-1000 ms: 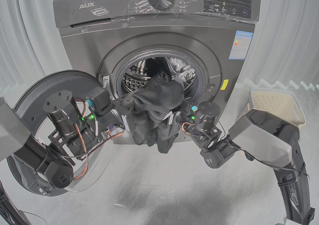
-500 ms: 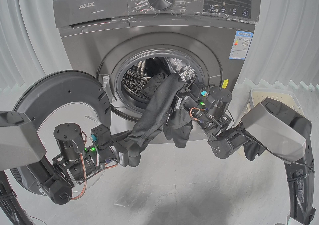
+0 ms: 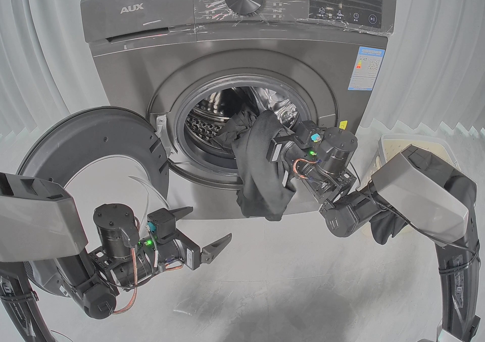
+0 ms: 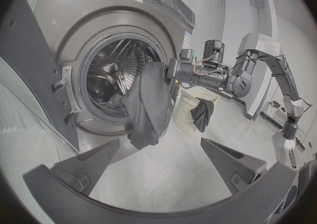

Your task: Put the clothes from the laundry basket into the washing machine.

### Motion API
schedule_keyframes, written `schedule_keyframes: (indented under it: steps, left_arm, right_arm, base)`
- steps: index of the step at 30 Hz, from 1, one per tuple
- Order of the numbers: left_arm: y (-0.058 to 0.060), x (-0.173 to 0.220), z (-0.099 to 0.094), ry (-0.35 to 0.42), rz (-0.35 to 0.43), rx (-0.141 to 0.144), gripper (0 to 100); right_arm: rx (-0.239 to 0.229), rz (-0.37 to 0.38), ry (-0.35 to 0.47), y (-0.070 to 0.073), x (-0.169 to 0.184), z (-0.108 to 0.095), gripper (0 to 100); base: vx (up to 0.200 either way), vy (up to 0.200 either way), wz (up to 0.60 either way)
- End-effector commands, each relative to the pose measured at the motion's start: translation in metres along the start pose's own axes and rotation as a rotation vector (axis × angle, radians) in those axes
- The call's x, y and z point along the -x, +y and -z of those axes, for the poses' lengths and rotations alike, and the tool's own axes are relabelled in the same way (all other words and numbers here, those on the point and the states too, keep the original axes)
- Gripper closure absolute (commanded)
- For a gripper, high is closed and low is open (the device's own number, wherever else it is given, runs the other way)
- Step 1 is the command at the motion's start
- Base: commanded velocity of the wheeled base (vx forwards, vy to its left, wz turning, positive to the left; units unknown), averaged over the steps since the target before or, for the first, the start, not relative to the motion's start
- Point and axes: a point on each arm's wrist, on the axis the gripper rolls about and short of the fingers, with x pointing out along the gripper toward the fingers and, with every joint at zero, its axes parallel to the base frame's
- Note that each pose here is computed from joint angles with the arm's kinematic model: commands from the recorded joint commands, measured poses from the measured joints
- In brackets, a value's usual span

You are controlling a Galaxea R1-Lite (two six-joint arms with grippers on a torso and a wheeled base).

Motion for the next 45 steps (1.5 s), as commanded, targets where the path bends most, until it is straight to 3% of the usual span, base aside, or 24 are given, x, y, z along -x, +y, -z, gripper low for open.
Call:
schedule_keyframes:
  steps: [1,20,30,45]
  left_arm:
    - [0.002,-0.006,0.001,-0.005,-0.009,0.002,0]
    - [0.021,-0.081,0.006,-0.116,-0.068,-0.001,0]
    - [0.041,-0.107,0.007,-0.174,-0.11,-0.01,0]
    - [0.047,-0.126,-0.003,-0.198,-0.111,-0.003,0]
  right_arm:
    - [-0.002,-0.008,-0.004,0.003,0.001,-0.001,100]
    - [-0.032,-0.117,0.011,0.052,0.029,-0.026,100]
    - [-0.049,-0.172,0.048,0.075,0.046,-0.025,100]
    - [-0.046,-0.188,0.095,0.079,0.058,-0.017,100]
  base:
    - [0.0,0.0,0.0]
    - [0.0,0.0,0.0]
    - [0.0,0.0,0.0]
    - [0.0,0.0,0.0]
